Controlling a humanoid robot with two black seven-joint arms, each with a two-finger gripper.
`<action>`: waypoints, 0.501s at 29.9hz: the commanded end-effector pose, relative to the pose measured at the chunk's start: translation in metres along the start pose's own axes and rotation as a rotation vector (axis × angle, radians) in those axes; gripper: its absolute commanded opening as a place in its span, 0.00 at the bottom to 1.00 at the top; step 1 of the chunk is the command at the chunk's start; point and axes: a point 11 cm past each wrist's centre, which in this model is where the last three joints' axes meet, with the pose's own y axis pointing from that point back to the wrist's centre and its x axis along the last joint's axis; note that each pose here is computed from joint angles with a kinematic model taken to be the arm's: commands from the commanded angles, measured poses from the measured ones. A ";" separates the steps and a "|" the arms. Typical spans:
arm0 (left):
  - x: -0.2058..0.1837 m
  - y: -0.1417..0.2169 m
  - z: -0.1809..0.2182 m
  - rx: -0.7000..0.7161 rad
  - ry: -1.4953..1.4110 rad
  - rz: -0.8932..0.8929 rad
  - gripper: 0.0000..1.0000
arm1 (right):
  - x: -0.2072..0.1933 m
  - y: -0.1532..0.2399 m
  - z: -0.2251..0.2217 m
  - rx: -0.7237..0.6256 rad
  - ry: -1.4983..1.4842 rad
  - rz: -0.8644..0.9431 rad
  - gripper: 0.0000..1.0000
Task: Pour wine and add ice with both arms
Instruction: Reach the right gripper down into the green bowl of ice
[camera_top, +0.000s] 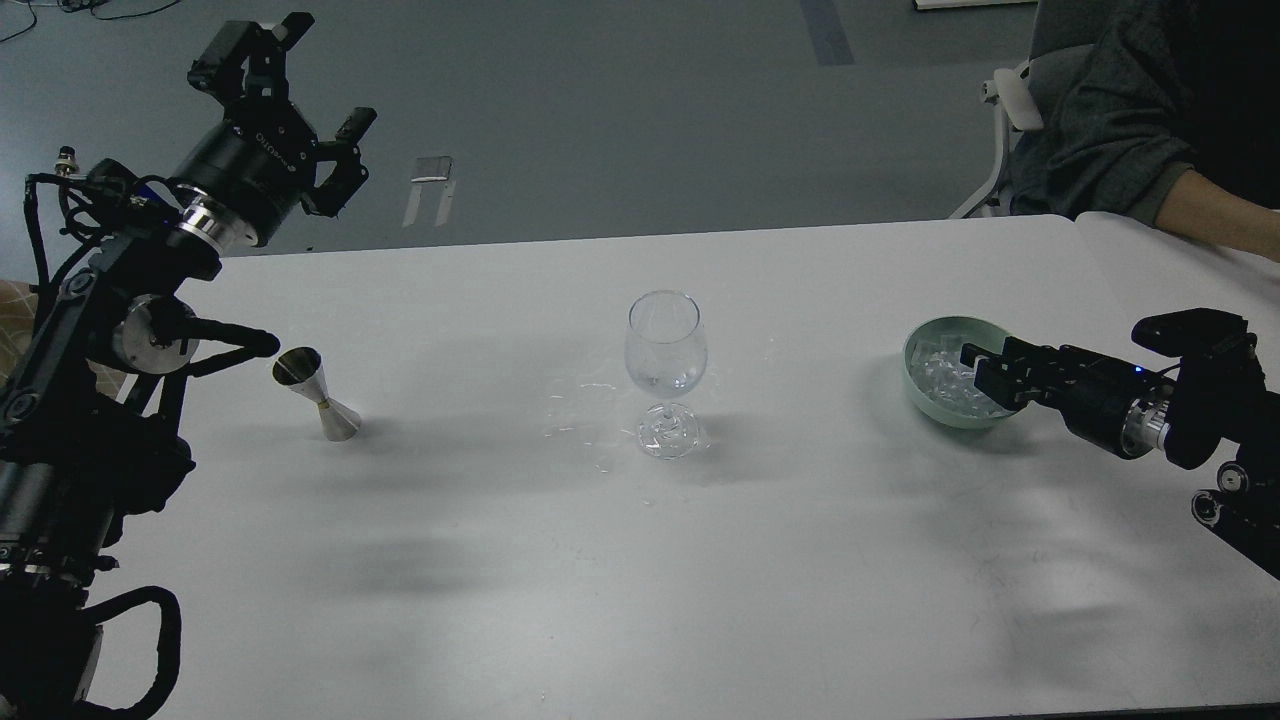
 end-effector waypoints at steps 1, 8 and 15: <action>0.000 0.000 0.000 -0.001 0.001 -0.001 0.98 | -0.001 -0.003 -0.003 0.005 -0.004 0.000 0.58; -0.001 0.000 0.002 -0.005 -0.003 -0.005 0.98 | 0.000 -0.007 -0.007 0.014 -0.007 0.006 0.57; -0.001 0.000 0.002 -0.005 -0.003 -0.005 0.98 | 0.000 -0.008 -0.007 0.006 -0.008 0.001 0.48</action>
